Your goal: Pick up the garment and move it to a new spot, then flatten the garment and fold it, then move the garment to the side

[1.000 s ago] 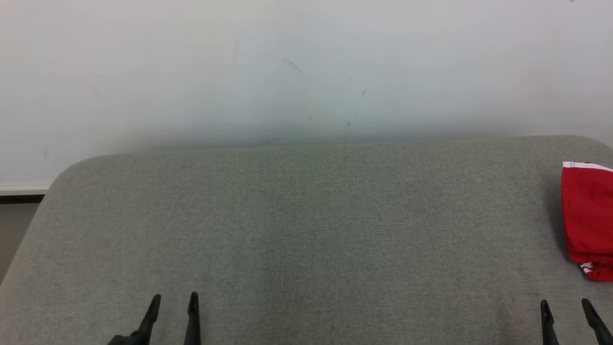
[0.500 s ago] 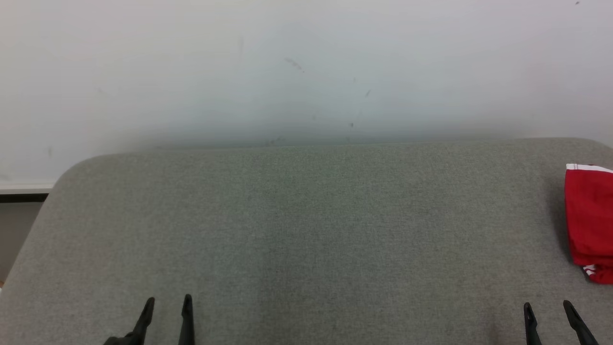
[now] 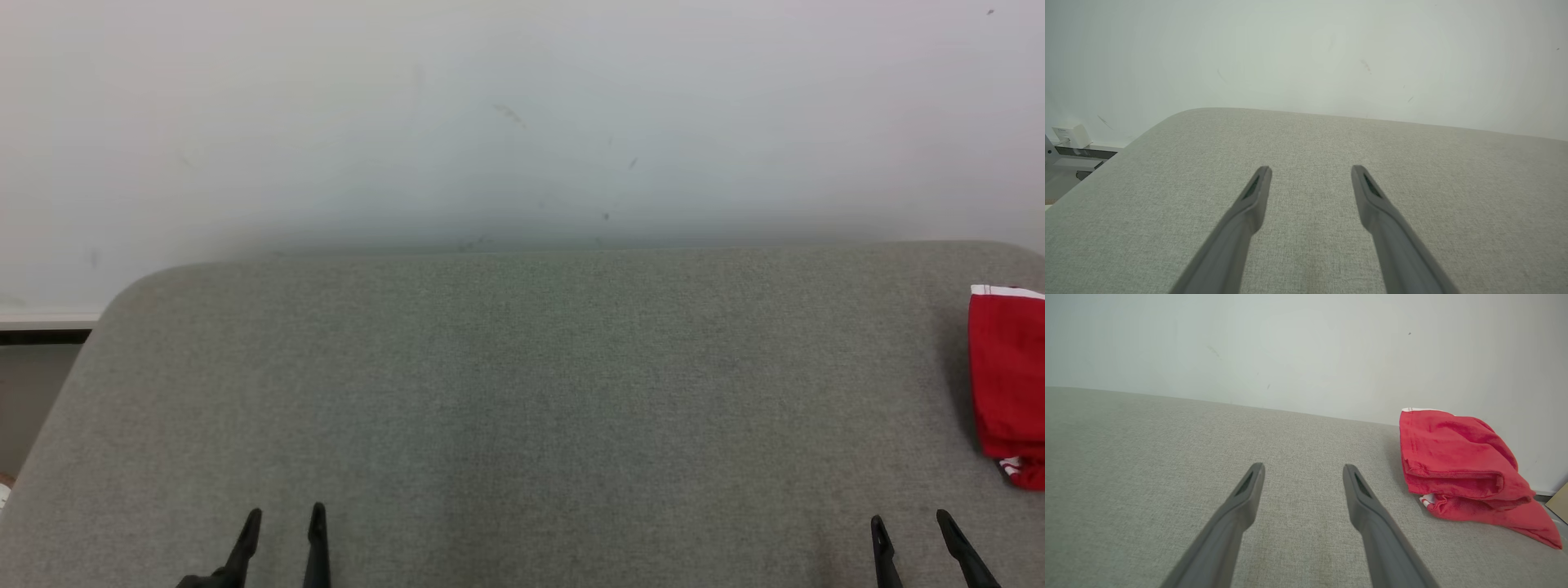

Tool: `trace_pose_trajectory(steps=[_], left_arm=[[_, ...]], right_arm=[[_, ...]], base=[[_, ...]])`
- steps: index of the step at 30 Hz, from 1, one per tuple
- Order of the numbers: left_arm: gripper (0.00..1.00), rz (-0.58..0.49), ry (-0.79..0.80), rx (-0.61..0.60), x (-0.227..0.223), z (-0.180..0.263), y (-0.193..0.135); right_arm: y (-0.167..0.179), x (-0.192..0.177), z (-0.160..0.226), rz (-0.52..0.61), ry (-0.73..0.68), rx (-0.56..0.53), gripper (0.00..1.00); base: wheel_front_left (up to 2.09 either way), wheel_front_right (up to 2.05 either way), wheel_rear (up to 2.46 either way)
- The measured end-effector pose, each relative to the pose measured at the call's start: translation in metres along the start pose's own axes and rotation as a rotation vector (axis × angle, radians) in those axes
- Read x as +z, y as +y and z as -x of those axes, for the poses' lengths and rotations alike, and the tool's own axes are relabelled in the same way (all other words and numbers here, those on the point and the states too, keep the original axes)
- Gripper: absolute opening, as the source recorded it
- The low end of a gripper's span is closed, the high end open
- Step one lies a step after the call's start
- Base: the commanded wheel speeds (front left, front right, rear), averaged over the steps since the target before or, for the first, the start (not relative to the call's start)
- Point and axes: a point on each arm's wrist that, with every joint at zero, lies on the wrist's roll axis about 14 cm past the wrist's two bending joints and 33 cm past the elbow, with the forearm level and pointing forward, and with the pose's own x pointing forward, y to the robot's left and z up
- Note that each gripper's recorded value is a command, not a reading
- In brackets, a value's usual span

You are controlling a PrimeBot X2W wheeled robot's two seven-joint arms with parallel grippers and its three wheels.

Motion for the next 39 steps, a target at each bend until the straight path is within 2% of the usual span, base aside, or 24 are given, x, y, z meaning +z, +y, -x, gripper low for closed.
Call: trace_pose_trajectory(steps=[12,13,21,39], left_arm=[[1.00,0.005,0.006,0.007,-0.002,0.001,0.001],[0.00,0.008,0.008,0.009,-0.002,0.002,0.002],[0.00,0.038,0.107,0.021,-0.032,0.014,0.001],[0.00,0.377,0.153,0.087,-0.033,0.007,0.010]], right_arm=[[0.004,0.002,-0.002,-0.004,-0.007,0.014,1.00],[0.005,0.002,-0.003,-0.004,-0.007,0.016,0.00],[0.009,-0.027,0.008,-0.052,0.094,0.006,0.00],[-0.001,-0.023,0.000,-0.395,0.094,-0.076,0.00]], base=[[0.00,0.00,0.00],[0.00,0.00,0.00],[0.00,0.00,0.00],[0.00,0.00,0.00]])
